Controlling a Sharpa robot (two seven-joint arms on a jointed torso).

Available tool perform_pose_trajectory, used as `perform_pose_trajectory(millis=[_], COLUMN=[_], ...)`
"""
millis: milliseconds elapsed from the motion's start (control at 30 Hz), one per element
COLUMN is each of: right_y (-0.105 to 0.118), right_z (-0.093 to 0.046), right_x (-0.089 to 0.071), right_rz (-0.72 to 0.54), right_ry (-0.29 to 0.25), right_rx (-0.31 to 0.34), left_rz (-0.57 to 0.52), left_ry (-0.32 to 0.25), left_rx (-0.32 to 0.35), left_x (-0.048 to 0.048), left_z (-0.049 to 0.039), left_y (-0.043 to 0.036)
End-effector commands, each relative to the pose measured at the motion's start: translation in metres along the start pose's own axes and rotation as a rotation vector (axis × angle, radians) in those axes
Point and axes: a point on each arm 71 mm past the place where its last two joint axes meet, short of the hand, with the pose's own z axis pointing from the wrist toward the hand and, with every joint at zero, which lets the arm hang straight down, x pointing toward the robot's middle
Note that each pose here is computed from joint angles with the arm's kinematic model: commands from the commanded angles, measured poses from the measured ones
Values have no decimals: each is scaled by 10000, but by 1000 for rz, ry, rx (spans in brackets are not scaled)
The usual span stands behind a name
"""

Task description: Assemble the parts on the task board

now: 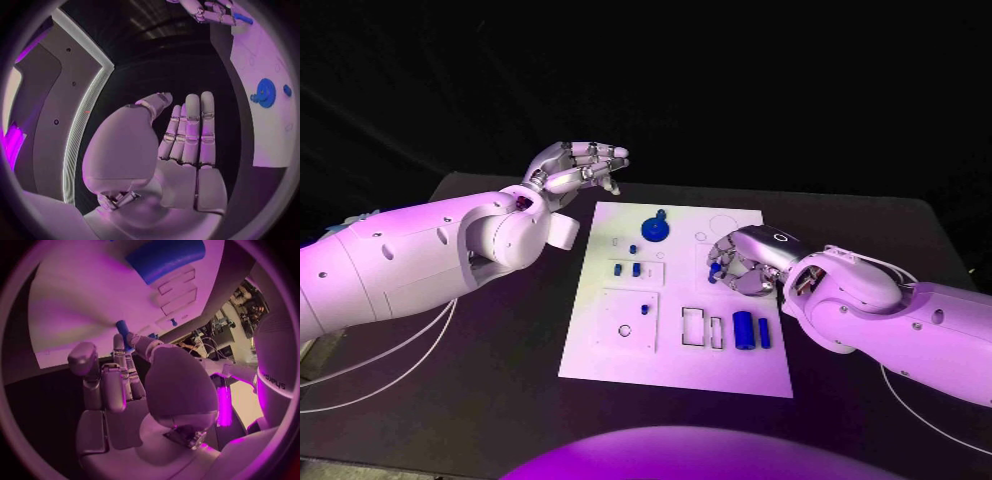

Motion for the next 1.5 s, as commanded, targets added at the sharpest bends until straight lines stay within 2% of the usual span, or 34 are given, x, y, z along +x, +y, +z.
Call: perform_pose_trajectory(millis=[33,300,600,700,967,1267,1500], right_y=[59,340,740,867,1194,1266,1253], right_z=[-28,-93,-31,-2,96,166,197], right_x=[-121,-237,-145,-86,219,493,594], right_rz=[2,48,114,132,180,190,178], right_ry=[-80,-106,-90,-80,-21,33,58], right_rx=[-15,-84,-181,-213,-286,-292,-284], left_rz=[-11,-11,-13,-14,-17,-19,-20], left_ry=[13,13,18,20,26,30,32], left_rx=[6,6,6,6,5,3,2], left_x=[15,16,32,38,67,84,90], left_z=[7,14,22,27,42,48,51], left_y=[-8,-4,-1,1,7,9,10])
